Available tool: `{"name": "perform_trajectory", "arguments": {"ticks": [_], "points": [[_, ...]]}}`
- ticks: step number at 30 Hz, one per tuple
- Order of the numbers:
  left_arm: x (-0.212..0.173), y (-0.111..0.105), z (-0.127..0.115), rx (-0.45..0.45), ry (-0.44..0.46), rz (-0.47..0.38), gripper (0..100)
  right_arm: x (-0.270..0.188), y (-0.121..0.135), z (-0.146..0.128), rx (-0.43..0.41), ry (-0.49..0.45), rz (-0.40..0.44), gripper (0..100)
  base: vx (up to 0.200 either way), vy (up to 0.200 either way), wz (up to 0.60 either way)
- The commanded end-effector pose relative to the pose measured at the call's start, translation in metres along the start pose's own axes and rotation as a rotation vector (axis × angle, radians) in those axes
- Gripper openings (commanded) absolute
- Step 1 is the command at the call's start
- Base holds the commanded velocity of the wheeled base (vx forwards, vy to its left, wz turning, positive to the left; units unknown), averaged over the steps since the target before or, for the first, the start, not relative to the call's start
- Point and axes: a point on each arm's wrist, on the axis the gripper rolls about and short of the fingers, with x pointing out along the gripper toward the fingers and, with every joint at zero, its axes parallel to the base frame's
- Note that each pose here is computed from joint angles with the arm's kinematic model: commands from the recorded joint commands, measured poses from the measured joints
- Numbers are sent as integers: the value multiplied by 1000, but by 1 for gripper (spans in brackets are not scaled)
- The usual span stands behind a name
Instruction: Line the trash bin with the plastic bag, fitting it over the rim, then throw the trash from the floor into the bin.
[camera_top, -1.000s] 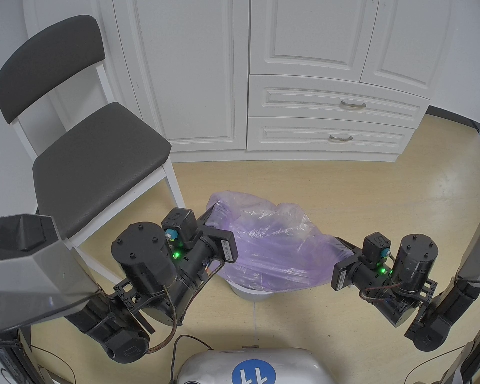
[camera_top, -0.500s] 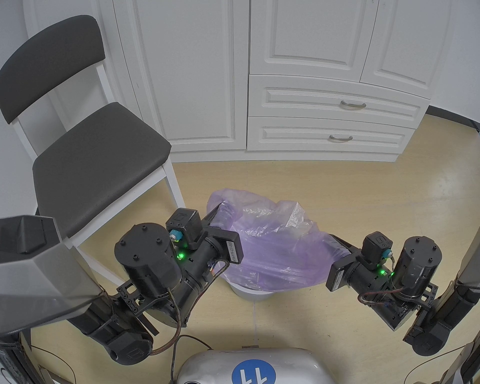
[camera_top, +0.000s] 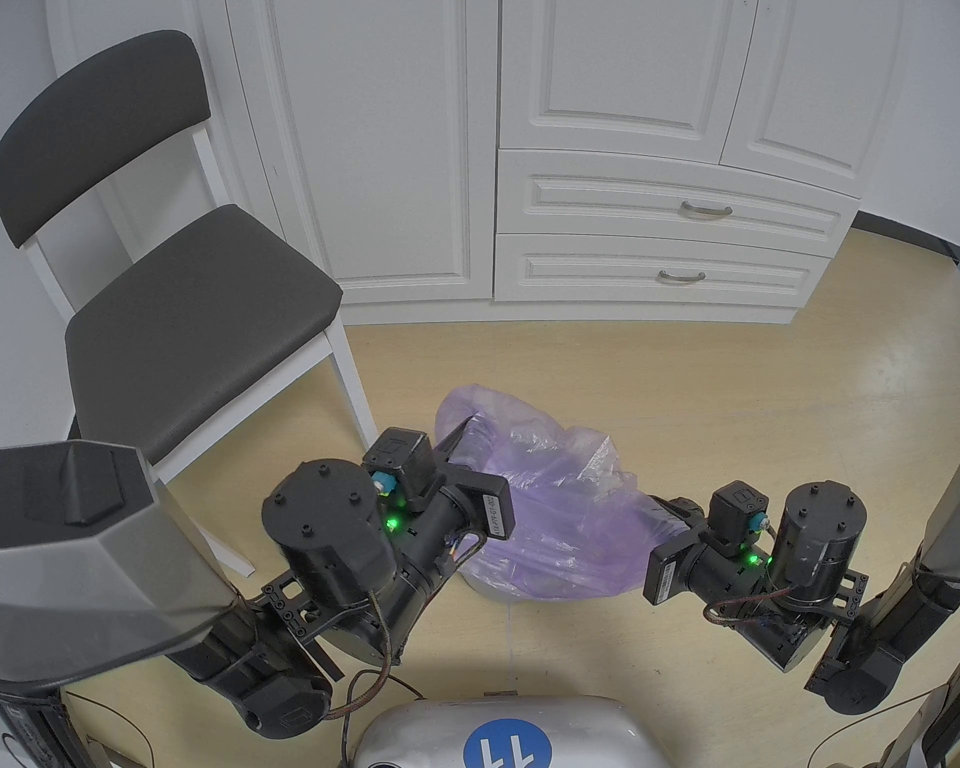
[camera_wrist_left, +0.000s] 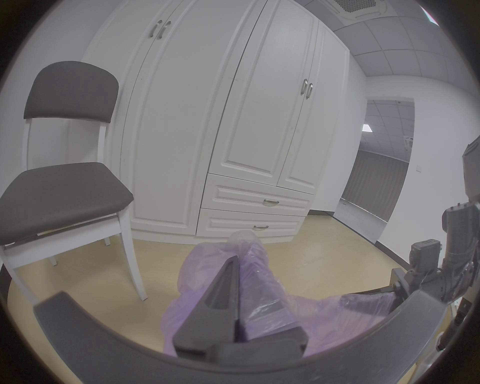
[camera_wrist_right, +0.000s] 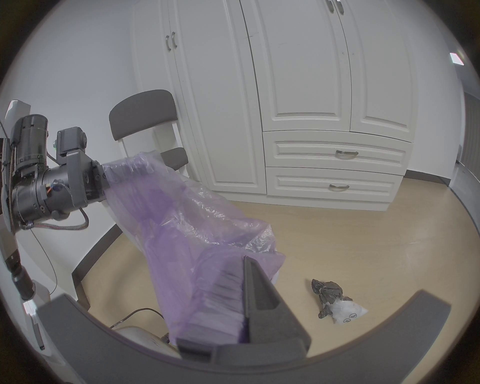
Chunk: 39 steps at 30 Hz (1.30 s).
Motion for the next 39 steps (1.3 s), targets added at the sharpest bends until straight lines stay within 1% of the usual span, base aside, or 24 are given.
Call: {"name": "perform_trajectory", "arguments": {"ticks": [1,7,12,13,15,18,21,25,28,31,33,34,36,37,38,39], "points": [[3,-7,-9,1,13,-5,0,1,4,-1,8,4,14,0,0,0,0],[12,-14,-17,-4,6,47,0,1,9,-1,33,20,30,0,0,0,0],[13,-15,-17,-13,3,50,0,3,10,1,45,29,28,0,0,0,0],[12,-19,-16,-22,-1,41,0,5,11,3,62,50,27,0,0,0,0],[12,-19,-16,-22,-1,41,0,5,11,4,69,49,29,0,0,0,0],[11,-21,-15,-28,-1,35,0,4,14,9,101,54,37,0,0,0,0],[10,-21,-15,-29,0,36,0,5,14,10,108,64,34,0,0,0,0],[11,-15,-7,-33,-10,51,0,6,11,24,158,86,17,0,0,0,0],[15,-8,2,-40,-12,73,0,9,9,38,219,130,5,0,0,0,0],[20,-4,17,-92,-2,93,0,18,7,51,300,205,-23,0,0,0,0],[23,-2,21,-115,14,103,0,23,2,58,332,227,-39,0,0,0,0],[27,0,26,-142,34,117,0,31,-4,63,365,252,-43,0,0,0,0],[35,3,33,-172,47,130,0,40,-12,69,401,269,-37,0,0,0,0],[36,3,33,-175,47,130,0,40,-13,70,403,270,-37,0,0,0,0],[46,5,38,-193,60,145,0,51,-21,73,428,272,-24,0,0,0,0],[50,6,39,-199,65,152,0,55,-23,73,437,273,-16,0,0,0,0]]}}
